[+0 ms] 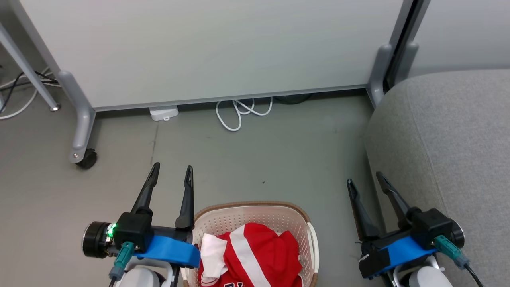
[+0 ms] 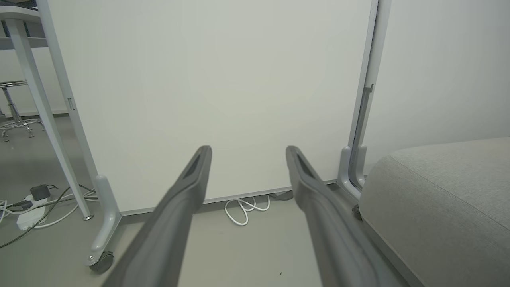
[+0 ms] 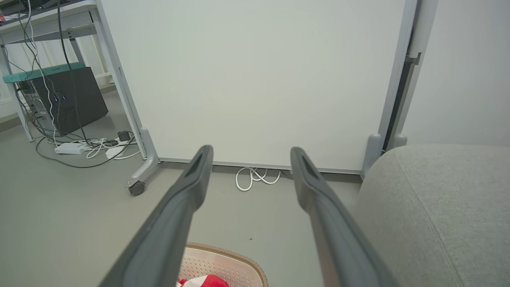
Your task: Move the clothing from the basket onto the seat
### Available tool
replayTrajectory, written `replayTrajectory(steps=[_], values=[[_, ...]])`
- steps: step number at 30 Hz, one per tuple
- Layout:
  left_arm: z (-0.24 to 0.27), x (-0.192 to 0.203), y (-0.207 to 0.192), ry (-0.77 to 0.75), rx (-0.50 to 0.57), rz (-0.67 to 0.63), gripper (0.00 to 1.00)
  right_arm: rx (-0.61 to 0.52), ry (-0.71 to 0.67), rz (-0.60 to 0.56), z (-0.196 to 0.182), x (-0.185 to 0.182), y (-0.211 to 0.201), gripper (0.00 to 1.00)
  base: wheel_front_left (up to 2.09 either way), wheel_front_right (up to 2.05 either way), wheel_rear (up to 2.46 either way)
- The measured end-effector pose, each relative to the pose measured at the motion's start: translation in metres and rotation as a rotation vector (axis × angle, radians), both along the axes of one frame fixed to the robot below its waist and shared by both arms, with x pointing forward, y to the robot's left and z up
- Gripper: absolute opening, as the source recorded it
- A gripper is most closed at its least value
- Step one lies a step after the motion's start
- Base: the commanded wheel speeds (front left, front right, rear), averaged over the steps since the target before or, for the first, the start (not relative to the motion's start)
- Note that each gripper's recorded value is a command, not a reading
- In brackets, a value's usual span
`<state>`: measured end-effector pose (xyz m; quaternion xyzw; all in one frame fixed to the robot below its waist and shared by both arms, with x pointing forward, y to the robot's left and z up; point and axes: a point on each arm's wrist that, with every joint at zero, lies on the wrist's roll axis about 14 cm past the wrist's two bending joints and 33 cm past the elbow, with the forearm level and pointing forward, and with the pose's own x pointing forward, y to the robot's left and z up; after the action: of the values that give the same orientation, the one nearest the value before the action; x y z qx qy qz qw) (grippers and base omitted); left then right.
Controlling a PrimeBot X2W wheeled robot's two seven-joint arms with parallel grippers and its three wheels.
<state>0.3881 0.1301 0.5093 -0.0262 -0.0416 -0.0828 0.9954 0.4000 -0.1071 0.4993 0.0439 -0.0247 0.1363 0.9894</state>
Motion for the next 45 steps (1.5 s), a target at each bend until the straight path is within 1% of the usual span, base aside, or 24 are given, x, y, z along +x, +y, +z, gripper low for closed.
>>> replayTrajectory(steps=[5, 11, 16, 21, 26, 32, 36, 40, 45], values=[[-0.014, 0.013, -0.016, 0.039, 0.026, -0.065, 1.00, -0.001, -0.002, -0.016, 0.000, 0.006, -0.006, 1.00, 0.00, 0.00, 0.00], [-0.045, 0.033, -0.045, 0.118, 0.084, -0.194, 1.00, -0.012, 0.002, -0.051, -0.005, 0.018, -0.019, 1.00, 0.00, 0.00, 0.00], [-0.080, 0.053, -0.065, 0.194, 0.153, -0.299, 1.00, -0.020, 0.005, -0.076, -0.010, 0.035, -0.029, 1.00, 0.00, 0.00, 0.00], [-0.125, 0.066, -0.083, 0.292, 0.221, -0.405, 1.00, -0.032, 0.040, -0.097, -0.028, 0.050, -0.038, 1.00, 0.00, 0.00, 0.00], [-0.182, 0.059, -0.105, 0.415, 0.303, -0.554, 1.00, -0.041, 0.064, -0.109, -0.044, 0.066, -0.044, 1.00, 0.00, 0.00, 0.00], [-0.245, 0.045, -0.115, 0.558, 0.400, -0.703, 1.00, -0.058, 0.097, -0.119, -0.067, 0.081, -0.051, 1.00, 0.00, 0.00, 0.00], [-0.283, 0.037, -0.115, 0.635, 0.468, -0.788, 1.00, -0.071, 0.129, -0.119, -0.086, 0.089, -0.054, 1.00, 0.00, 0.00, 0.00], [-0.321, 0.026, -0.105, 0.726, 0.540, -0.848, 1.00, -0.082, 0.157, -0.122, -0.105, 0.096, -0.057, 1.00, 0.00, 0.00, 0.00], [-0.356, 0.026, -0.100, 0.790, 0.606, -0.903, 1.00, -0.096, 0.194, -0.137, -0.128, 0.102, -0.064, 1.00, 0.00, 0.00, 0.00]])
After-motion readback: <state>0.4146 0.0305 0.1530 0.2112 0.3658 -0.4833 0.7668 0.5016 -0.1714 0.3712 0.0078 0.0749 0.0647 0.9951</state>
